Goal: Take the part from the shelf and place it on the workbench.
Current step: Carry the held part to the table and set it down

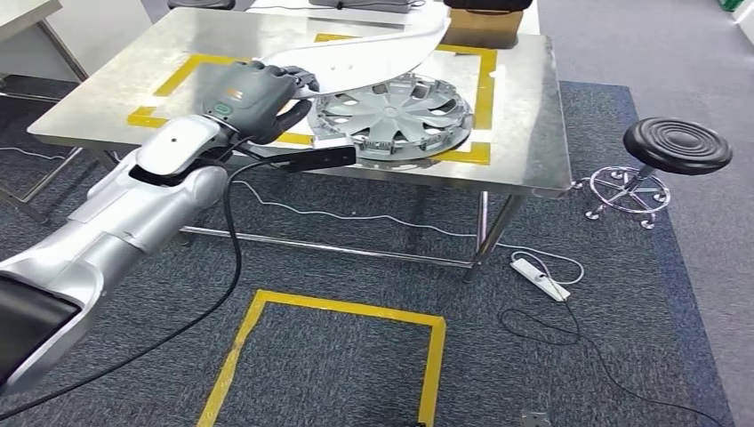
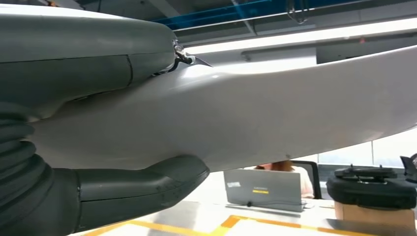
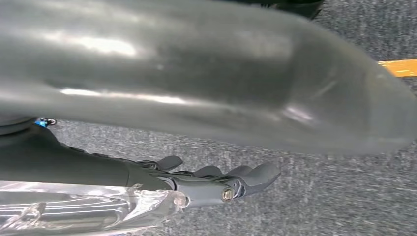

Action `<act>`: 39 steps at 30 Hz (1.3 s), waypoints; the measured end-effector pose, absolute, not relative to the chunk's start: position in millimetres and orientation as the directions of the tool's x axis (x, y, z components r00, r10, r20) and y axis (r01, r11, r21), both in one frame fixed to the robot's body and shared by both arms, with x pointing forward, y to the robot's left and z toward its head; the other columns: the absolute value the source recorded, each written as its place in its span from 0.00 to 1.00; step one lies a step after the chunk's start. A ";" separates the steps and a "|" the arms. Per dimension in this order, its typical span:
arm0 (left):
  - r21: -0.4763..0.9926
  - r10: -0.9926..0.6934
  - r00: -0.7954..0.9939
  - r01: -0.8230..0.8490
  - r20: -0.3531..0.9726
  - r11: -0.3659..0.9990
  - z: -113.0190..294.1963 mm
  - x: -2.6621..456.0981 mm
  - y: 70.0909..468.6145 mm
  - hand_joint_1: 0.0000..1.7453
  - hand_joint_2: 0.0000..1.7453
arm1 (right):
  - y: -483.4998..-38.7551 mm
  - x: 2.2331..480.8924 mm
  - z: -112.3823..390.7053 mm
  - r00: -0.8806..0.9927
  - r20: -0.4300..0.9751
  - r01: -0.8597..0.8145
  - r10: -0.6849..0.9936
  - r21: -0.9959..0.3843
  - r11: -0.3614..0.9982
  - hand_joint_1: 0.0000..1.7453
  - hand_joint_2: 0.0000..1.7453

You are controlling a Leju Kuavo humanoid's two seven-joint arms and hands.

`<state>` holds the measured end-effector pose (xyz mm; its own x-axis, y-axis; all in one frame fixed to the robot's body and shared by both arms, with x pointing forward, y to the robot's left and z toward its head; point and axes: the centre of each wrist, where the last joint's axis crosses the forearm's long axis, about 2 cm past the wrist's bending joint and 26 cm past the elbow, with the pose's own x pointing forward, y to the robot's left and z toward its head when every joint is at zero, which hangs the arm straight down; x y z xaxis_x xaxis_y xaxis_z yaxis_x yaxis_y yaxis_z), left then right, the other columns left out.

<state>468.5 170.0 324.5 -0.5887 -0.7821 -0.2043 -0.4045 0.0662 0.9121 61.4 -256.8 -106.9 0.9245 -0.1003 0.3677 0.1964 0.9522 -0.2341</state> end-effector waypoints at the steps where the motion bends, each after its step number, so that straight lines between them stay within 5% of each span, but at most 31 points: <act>1: 0.912 -0.782 -0.589 -0.405 -0.204 0.067 325.0 468.5 169.6 1.00 1.00 | -256.9 61.5 -106.9 0.924 0.368 0.196 -0.100 -0.234 0.952 0.00 0.00; 39: 0.920 -0.793 -0.577 -0.387 -0.196 0.054 309.2 465.1 184.0 1.00 1.00 | -258.3 61.9 -106.9 0.931 0.360 0.161 -0.064 -0.246 0.956 0.00 0.00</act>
<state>465.1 184.0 309.2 -0.5766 -0.7932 -0.1961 -0.3872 0.0539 0.9204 61.9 -258.3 -106.9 0.9308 -0.0643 0.3599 0.1611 0.9558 -0.2460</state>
